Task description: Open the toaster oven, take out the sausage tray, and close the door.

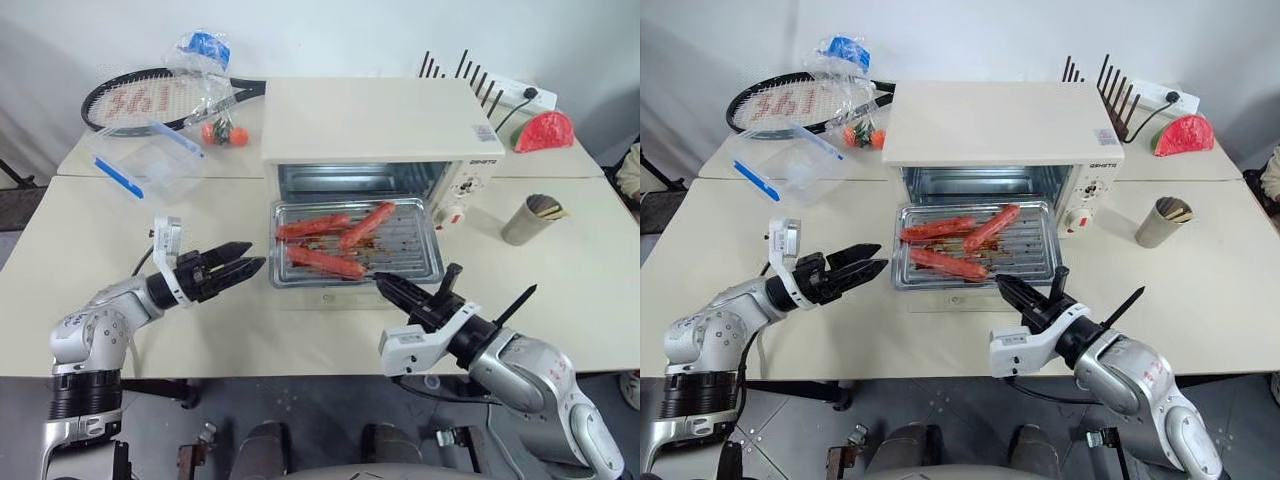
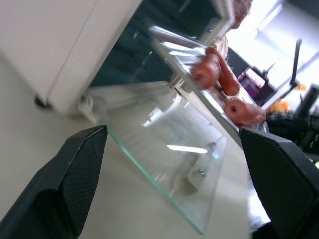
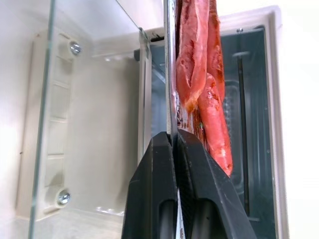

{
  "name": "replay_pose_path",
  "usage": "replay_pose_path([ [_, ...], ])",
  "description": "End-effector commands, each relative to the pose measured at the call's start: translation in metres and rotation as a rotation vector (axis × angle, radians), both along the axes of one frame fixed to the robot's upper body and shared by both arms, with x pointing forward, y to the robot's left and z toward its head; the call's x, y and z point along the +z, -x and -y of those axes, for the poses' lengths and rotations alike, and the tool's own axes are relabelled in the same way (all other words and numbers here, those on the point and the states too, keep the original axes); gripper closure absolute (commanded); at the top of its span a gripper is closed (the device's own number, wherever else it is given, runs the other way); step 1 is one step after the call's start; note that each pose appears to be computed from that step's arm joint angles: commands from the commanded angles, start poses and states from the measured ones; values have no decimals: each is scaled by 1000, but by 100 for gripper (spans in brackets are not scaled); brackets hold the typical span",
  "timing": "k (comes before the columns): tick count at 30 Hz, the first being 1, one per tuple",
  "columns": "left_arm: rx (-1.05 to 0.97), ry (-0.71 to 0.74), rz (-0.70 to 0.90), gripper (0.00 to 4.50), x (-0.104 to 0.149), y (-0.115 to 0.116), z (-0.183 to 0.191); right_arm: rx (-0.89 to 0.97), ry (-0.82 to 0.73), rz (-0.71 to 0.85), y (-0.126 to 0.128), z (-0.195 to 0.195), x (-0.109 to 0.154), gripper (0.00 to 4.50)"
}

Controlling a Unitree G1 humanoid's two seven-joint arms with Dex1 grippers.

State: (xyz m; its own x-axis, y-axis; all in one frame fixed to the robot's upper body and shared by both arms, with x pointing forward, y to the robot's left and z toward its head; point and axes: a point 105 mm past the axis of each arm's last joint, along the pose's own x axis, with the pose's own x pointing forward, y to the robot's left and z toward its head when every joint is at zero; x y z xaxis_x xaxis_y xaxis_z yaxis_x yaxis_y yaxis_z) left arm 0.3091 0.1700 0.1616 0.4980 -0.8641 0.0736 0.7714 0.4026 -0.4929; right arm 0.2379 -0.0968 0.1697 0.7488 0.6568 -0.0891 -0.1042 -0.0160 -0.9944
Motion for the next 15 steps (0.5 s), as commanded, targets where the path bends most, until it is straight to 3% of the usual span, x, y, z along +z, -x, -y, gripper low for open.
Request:
replay_pose_path([
  [1, -75, 42, -99, 3, 17, 8, 9, 69, -21, 63, 14, -5, 14, 450],
  [9, -205, 105, -362, 3, 16, 23, 21, 94, -19, 69, 15, -4, 15, 450],
  [15, -210, 110, -421, 3, 7, 29, 28, 96, -13, 73, 13, -2, 16, 450],
])
